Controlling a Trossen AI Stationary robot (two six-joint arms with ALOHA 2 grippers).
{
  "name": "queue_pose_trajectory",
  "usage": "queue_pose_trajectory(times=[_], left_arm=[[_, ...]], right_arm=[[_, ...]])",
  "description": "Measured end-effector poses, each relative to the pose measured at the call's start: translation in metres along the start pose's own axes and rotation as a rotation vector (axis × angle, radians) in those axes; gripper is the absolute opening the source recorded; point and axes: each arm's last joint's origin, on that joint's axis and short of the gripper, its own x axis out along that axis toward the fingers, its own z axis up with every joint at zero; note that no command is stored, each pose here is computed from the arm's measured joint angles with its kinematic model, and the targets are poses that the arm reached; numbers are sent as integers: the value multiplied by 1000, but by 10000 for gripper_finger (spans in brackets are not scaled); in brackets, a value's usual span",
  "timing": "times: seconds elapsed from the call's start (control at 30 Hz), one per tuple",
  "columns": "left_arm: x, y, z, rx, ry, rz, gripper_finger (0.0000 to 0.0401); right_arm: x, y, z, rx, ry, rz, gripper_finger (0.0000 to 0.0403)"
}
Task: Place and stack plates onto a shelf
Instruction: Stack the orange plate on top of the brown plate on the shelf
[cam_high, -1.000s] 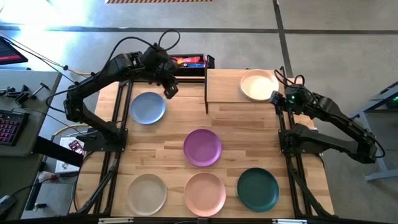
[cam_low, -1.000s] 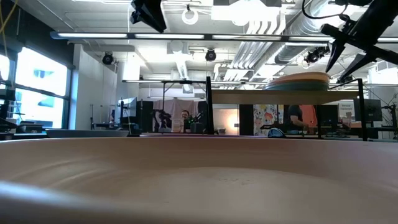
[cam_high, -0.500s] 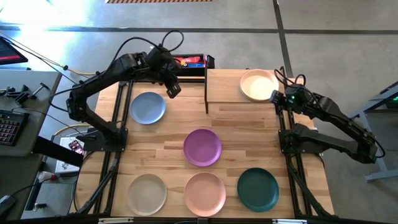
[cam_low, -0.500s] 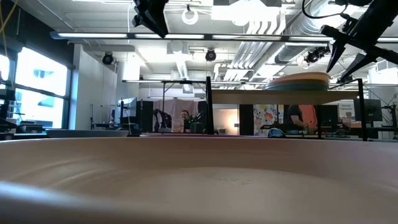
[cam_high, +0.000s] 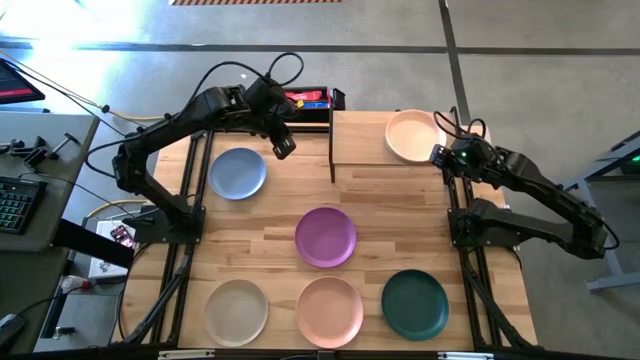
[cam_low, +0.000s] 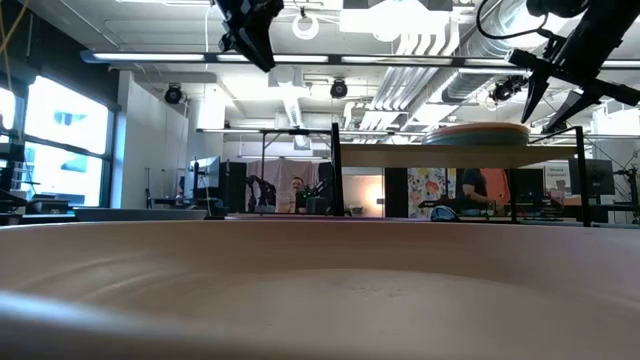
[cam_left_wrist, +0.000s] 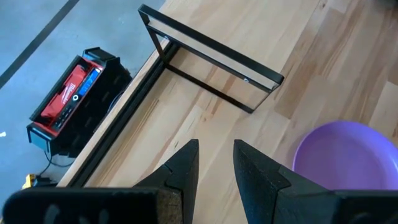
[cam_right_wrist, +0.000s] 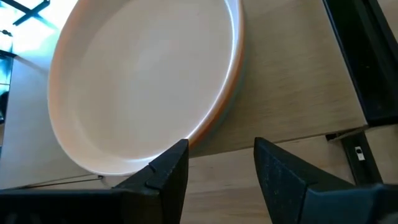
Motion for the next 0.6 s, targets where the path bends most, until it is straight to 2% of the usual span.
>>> queue_pose_trajectory(times=[0.2,0.47,0.6], left_arm=[[0,0,0,-6,1,0,88],[0,0,0,-7,0,4,88],[0,1,0,-7,-1,26,88]], right_arm=[[-1,1,1,-9,-2,24,163],[-1,21,6,-63,23,243,163],[7,34,4,-101,53,281,163]])
